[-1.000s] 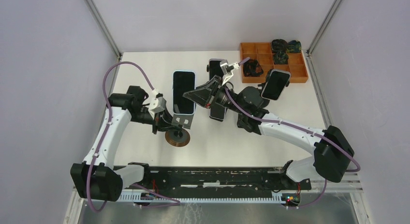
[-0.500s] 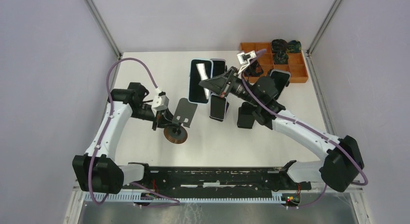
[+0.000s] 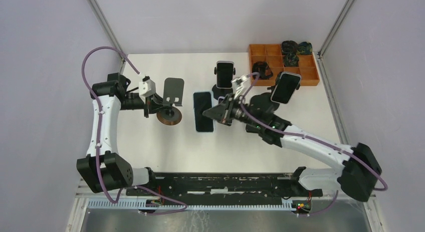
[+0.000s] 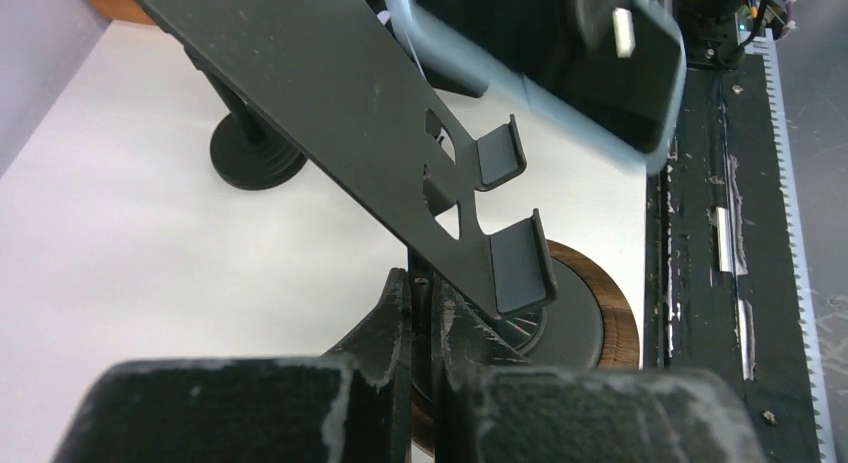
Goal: Remove the phone from the phone stand
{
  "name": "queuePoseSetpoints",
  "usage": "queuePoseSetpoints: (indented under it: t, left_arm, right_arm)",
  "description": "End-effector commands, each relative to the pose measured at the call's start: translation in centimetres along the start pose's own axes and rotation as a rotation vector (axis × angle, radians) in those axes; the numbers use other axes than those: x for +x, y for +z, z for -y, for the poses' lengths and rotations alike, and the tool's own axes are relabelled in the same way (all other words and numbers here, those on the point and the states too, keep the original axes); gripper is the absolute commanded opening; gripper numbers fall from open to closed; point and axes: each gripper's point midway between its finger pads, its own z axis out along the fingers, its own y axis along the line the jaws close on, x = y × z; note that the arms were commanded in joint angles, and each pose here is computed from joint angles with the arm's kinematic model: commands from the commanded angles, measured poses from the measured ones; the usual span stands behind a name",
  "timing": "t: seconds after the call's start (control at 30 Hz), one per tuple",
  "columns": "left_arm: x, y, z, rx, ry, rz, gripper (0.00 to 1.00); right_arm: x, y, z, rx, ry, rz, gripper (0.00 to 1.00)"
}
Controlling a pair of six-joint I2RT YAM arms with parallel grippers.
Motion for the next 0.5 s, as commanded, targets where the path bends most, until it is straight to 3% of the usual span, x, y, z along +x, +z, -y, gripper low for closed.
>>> queuePoseSetpoints:
  t: [0.0,0.47]
  left_arm:
    - [-4.1,-0.5,-0.4,-0.029,0.109,0.119,0.02]
    - [-3.7,-0.5,1.5,-0.031,0.086,0.111,0.02]
  right_arm:
    - [7.1,2.6,0.3,0.021,0.077,-0.156,0.00]
    - [20.0,9.1,5.3,0.192,0.348,-0.291,0.00]
